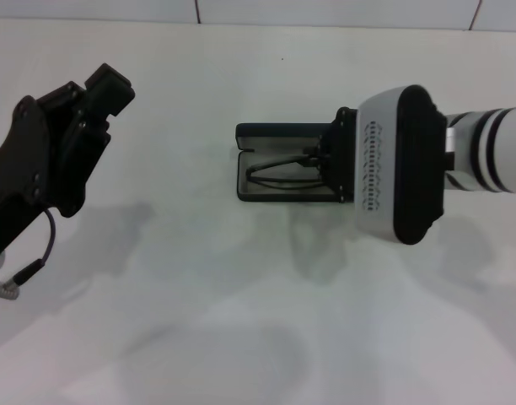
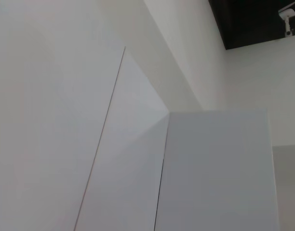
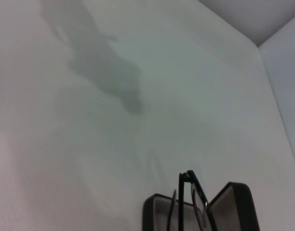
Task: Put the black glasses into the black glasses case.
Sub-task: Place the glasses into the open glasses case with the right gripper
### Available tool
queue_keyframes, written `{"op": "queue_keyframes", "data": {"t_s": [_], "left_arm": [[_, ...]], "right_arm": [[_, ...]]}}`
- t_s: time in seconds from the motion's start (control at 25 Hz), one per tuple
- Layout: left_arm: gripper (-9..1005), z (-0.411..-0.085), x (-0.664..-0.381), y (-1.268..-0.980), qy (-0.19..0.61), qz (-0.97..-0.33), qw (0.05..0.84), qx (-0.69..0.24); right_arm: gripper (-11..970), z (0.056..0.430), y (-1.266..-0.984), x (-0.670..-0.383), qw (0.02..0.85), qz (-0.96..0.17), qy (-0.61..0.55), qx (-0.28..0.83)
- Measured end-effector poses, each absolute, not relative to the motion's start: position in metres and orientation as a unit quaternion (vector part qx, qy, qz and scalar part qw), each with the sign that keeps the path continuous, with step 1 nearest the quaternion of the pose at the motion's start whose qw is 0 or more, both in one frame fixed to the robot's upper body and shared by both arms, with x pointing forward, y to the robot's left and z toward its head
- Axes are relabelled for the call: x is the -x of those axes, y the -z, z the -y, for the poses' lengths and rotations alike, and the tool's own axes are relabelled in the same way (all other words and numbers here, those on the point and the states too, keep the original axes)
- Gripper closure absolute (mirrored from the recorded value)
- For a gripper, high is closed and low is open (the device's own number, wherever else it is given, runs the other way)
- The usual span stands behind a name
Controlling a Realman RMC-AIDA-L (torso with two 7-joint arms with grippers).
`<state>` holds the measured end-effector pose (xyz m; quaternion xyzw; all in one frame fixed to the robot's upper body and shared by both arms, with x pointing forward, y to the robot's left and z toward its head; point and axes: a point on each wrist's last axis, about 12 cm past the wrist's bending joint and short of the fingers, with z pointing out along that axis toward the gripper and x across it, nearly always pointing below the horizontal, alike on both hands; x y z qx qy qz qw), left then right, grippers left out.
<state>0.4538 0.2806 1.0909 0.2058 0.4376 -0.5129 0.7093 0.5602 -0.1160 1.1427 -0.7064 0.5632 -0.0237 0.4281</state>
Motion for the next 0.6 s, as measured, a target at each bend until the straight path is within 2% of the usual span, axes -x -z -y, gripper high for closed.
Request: {"op": "queue_keyframes", "data": {"t_s": [0.4,0.6], "left_arm": [[931,-0.276,-0.456,-1.092,0.516,-0.434,0.709,-0.206],[932,-0.275,-0.457,-1.092,0.516,-0.434,0.709,-0.207]], "right_arm": [[867,0.109,-1.118,-0.564,0.429,-0.56,0.041,0.707],[864,0.109,-1.115,-0.566,0.435,-0.56,0.046,0.703]]}}
